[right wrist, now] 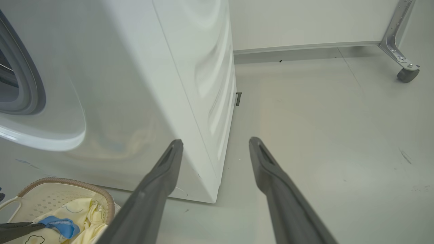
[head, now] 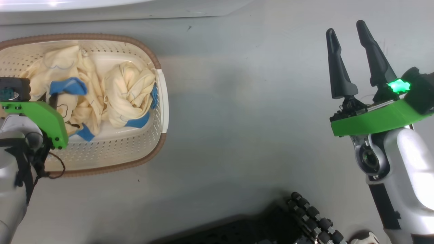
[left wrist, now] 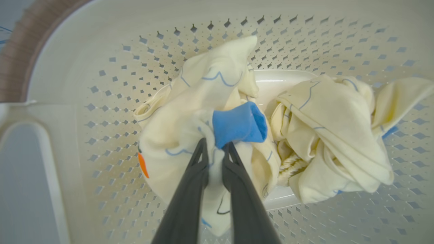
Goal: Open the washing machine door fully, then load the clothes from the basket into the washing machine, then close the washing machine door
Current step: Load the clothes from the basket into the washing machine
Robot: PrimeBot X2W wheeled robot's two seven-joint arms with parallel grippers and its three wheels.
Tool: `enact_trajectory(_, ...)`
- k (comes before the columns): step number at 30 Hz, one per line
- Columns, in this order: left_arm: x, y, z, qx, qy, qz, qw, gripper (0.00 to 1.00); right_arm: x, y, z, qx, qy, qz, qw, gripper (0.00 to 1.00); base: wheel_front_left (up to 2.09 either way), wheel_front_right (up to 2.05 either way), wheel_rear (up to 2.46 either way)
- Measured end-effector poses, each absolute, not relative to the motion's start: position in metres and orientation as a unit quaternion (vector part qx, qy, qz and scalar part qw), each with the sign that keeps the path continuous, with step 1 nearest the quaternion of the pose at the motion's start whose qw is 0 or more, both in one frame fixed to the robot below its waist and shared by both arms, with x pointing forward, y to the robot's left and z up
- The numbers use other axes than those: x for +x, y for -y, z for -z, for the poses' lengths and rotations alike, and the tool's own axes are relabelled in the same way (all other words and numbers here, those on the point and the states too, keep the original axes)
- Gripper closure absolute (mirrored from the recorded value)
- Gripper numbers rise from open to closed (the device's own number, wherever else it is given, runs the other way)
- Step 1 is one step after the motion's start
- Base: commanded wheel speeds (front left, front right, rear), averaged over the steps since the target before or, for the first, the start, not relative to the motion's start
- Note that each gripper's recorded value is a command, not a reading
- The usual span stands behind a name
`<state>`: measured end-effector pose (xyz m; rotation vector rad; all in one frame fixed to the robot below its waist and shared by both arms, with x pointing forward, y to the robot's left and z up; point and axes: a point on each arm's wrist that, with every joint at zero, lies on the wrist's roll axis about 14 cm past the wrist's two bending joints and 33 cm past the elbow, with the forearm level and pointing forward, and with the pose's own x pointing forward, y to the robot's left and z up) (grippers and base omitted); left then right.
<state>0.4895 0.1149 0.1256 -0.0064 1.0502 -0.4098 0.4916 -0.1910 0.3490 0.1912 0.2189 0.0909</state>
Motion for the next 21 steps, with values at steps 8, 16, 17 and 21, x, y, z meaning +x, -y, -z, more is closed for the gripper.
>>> enact_trajectory(8,0.498,-0.111,-0.148,-0.023,-0.471,0.185,0.862,1.00,0.494,0.190,-0.368,0.095,-0.088,-0.048,0.990,0.00,0.00,0.00,0.00)
enact_trajectory(16,0.486,-0.112,-0.185,-0.065,-0.432,0.160,0.885,1.00,0.491,0.185,-0.401,0.101,-0.056,-0.055,0.992,0.00,0.00,0.00,0.00)
enact_trajectory(17,0.485,-0.112,-0.191,-0.066,-0.427,0.161,0.888,1.00,0.489,0.184,-0.404,0.104,-0.054,-0.055,0.992,0.00,0.00,0.00,0.00)
enact_trajectory(21,0.482,-0.108,-0.216,-0.075,-0.405,0.164,0.896,1.00,0.480,0.183,-0.415,0.109,-0.048,-0.054,0.991,0.00,0.00,0.00,0.00)
